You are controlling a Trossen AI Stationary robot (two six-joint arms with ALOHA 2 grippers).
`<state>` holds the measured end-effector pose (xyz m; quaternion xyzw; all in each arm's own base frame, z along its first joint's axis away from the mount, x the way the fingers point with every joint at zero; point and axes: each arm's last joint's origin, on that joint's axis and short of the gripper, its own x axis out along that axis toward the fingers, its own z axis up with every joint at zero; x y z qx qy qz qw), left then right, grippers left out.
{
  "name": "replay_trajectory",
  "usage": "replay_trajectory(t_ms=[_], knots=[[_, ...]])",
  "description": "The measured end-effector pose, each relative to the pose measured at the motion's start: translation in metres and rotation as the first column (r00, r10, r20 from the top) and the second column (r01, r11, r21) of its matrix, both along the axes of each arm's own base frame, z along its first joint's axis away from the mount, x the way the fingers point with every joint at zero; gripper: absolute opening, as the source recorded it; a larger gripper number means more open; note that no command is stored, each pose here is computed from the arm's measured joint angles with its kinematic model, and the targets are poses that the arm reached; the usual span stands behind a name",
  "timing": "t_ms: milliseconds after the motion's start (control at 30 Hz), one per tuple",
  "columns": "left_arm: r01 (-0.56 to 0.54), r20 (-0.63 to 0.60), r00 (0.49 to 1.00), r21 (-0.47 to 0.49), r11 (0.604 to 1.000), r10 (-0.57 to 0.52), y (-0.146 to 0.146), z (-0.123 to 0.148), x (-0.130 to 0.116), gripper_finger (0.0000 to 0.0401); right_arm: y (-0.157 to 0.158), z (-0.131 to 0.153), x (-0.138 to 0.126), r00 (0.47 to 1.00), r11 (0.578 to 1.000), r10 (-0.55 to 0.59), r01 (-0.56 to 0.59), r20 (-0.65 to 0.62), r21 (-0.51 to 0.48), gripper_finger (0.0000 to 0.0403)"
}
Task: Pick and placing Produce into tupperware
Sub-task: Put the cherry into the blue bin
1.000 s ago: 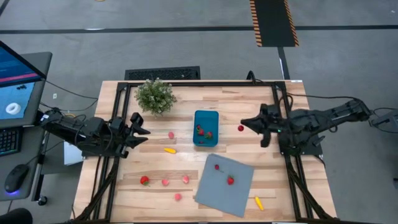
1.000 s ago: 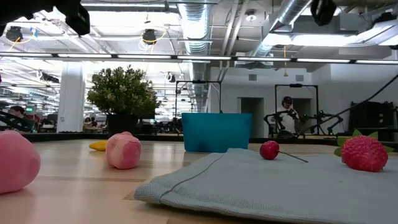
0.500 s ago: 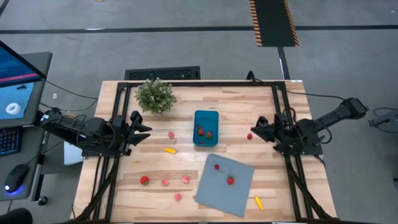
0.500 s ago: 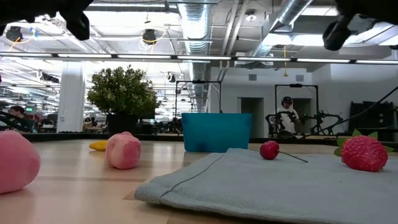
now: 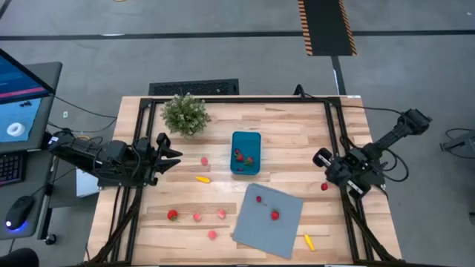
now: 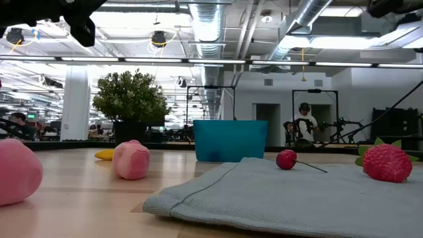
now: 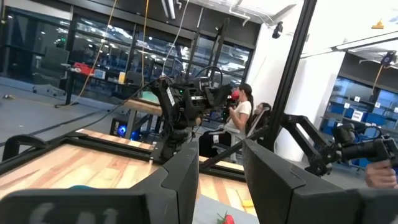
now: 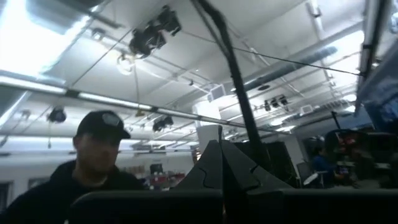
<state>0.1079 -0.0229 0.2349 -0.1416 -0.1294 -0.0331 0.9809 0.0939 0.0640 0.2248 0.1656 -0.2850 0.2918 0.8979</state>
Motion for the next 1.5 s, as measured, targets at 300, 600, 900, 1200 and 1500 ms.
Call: replay_trajectory(t_ms=[300, 600, 900, 1200, 1500], knots=[[-0.026, -0.009, 1.0, -0.01, 1.0, 0.026, 0.001, -0.001, 0.0, 0.0114, 0.008, 0.001, -0.007, 0.994, 0.991, -0.009, 0.023, 0.112, -0.131, 0.0011], [-0.043, -0.029, 0.999, -0.001, 0.999, 0.043, 0.001, -0.003, 0.001, 0.0114, -0.007, 0.0, 0.003, 0.953, 0.953, -0.302, 0.302, -0.021, 0.004, 0.0011], [-0.042, -0.058, 0.997, 0.003, 0.999, 0.043, 0.001, -0.005, 0.001, 0.0114, -0.026, -0.005, 0.027, 0.628, 0.676, -0.711, 0.735, -0.316, -0.06, 0.0011], [-0.066, -0.077, 0.995, 0.002, 0.998, 0.066, 0.001, -0.007, 0.002, 0.0114, -0.045, 0.006, 0.058, 0.292, 0.404, -0.864, 0.888, -0.411, -0.22, 0.0011], [-0.085, -0.106, 0.991, 0.005, 0.996, 0.085, 0.002, -0.01, 0.002, 0.0114, -0.064, 0.012, 0.116, 0.291, 0.556, -0.77, 0.744, -0.568, -0.372, 0.0011]])
